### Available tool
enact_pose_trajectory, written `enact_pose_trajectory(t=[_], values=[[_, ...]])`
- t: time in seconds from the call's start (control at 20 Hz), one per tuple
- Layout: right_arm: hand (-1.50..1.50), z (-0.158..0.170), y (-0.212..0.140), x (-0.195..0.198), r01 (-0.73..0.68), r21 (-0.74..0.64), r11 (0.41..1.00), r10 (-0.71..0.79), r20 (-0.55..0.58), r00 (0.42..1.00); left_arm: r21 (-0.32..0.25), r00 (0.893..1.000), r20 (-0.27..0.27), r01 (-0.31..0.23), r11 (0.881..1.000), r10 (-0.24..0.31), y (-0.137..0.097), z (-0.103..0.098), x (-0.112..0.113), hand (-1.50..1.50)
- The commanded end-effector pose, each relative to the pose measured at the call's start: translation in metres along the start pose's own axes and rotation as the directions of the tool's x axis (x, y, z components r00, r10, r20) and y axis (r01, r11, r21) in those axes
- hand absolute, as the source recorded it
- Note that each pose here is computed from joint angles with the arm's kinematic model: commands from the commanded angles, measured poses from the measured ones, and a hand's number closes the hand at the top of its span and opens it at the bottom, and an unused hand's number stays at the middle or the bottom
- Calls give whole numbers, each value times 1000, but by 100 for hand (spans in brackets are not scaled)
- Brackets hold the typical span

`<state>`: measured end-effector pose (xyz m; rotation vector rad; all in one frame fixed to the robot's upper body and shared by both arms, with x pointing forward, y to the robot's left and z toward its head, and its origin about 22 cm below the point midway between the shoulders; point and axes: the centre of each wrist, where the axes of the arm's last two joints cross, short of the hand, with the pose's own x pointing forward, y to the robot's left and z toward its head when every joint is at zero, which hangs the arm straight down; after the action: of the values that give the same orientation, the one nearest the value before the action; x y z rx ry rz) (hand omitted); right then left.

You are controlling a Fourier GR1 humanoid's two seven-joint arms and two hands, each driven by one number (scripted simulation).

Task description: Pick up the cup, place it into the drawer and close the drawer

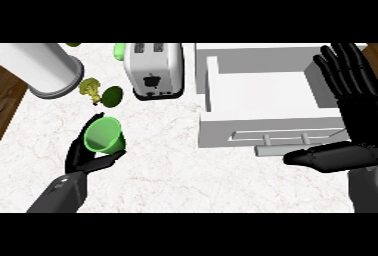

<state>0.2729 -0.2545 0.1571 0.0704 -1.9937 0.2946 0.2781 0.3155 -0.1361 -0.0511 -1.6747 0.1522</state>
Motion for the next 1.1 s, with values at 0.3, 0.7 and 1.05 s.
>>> enact_pose_trajectory(t=[0.3,0.7,1.05], values=[[-150,-6,-2,0,-4,-10,1000,4,3,1000,117,934,266,216,969,-240,-8,-16,9,150],[-150,16,-9,-3,6,-22,1000,-6,-17,1000,213,929,342,74,974,-145,-25,-6,-3,150],[-150,11,-15,-6,-10,-23,1000,10,-28,1000,-77,905,421,-27,997,57,-59,-55,26,150]])
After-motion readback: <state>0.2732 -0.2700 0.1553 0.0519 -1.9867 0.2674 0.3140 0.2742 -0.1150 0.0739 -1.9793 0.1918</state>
